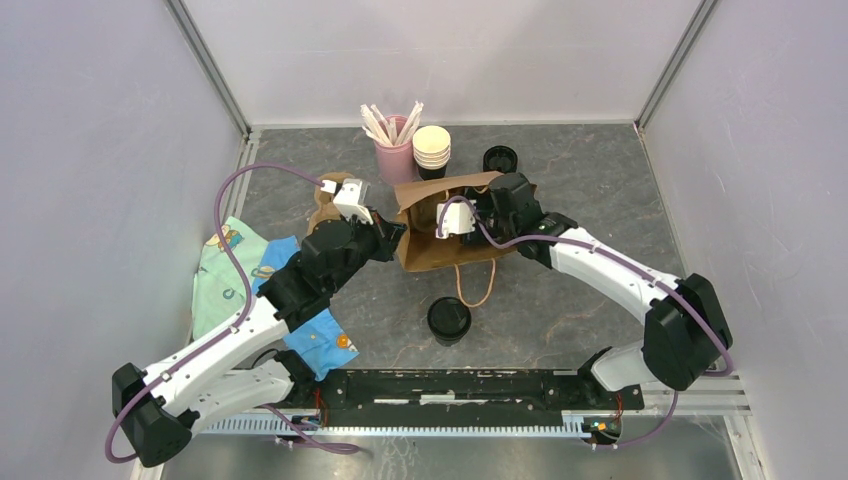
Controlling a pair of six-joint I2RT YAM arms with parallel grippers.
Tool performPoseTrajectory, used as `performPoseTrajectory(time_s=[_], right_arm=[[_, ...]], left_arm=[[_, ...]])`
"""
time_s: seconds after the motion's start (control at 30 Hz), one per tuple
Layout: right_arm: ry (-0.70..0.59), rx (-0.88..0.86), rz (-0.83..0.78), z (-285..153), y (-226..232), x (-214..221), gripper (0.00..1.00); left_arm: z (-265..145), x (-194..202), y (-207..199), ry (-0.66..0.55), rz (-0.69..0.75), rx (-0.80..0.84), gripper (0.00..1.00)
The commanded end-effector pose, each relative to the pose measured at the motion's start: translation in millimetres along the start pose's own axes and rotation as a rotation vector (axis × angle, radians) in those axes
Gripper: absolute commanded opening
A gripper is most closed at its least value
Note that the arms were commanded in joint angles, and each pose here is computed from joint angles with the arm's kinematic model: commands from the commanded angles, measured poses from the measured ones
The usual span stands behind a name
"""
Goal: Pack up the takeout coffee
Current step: Place the coffee cup on the cup tray.
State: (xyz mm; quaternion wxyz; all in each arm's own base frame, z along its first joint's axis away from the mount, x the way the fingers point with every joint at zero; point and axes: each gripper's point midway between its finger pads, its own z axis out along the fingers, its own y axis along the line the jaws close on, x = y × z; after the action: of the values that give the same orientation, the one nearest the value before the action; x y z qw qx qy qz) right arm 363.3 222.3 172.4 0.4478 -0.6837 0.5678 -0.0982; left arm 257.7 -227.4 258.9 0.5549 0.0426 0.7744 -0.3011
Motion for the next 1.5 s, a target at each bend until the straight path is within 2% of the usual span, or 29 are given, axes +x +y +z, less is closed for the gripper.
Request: performPoseTrajectory(time_s=[0.0,0.17,0.47,1.03,1.47], right_arm=[[-0.052,0.060,0.030,5,-14,-7,0.00],[-0.086,0.100,0.058,7,-23,-11,0.00],[-0.150,0.058,0.061,18,-14,-21,0.00],[-0.148,0.067,0.083,41,-10,-13,0.00],[-0.183,0.032,0.189,35,-12,-25,0.00]], left_arm=[[-7,-18,-16,-0.031,-0.027,0.059,0.02],[-8,-16,-16,-0.024,-0.031,0.062,0.02],[-7,-15,-18,-0.018,-0.027,0.072,0.02],[-7,-18,-20,-0.009,-0.050,0.069,0.02],[-11,-31,-28,0.040,-0.120,0.033,0.02]])
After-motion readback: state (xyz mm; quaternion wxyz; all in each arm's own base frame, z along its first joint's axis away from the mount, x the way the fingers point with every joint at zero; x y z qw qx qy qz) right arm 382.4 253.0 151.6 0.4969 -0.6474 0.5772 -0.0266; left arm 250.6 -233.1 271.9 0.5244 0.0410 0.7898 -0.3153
